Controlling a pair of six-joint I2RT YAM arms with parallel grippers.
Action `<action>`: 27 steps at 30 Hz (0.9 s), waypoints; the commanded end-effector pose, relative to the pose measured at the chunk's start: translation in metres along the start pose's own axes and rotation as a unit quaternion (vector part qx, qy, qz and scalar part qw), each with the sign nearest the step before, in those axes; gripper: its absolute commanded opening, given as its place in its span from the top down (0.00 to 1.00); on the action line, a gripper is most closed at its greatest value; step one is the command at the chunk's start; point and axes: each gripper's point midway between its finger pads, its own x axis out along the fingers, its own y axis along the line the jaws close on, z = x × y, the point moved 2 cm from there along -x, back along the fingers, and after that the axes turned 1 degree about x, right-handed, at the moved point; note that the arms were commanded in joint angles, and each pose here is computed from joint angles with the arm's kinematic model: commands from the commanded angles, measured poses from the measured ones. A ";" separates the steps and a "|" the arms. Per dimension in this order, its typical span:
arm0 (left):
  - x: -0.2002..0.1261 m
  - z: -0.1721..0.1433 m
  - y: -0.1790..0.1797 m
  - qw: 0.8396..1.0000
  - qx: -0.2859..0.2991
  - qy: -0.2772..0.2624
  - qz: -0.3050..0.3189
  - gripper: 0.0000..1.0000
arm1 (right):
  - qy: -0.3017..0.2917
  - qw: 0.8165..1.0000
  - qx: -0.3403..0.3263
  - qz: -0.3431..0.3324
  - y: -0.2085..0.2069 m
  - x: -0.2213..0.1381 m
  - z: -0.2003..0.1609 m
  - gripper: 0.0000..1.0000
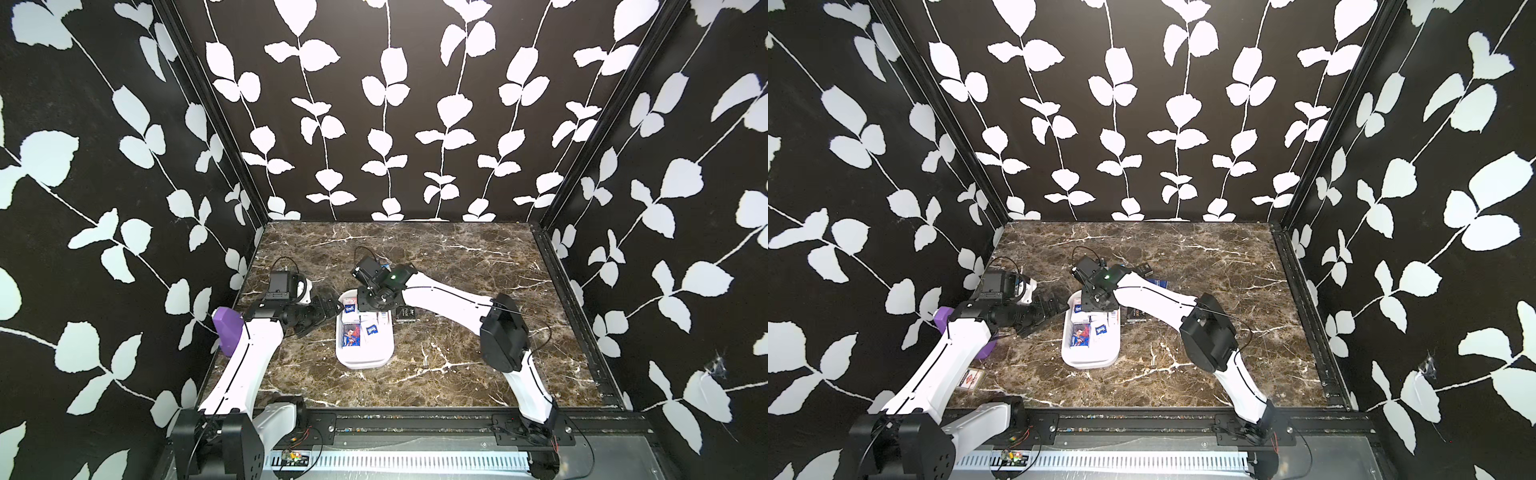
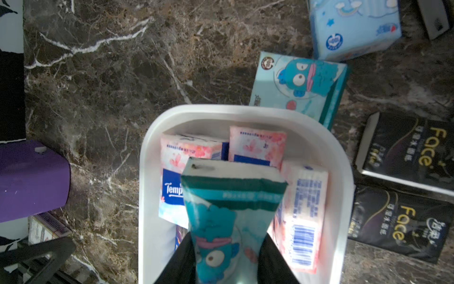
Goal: Put the pocket tissues into the storage box
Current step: Place the pocket tissues in the storage box.
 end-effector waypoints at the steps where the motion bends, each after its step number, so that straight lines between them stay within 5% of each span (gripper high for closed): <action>1: 0.000 -0.010 0.007 1.000 0.003 0.010 0.013 0.01 | -0.012 1.000 -0.002 -0.020 0.003 -0.005 0.012 0.60; 19: -0.001 -0.010 0.006 1.000 0.005 0.009 0.010 0.01 | 0.003 0.998 -0.006 -0.065 -0.006 0.010 0.009 0.56; 27: 0.000 -0.010 0.005 1.000 0.003 0.011 0.010 0.01 | -0.021 0.999 -0.021 -0.040 0.006 -0.008 0.022 0.41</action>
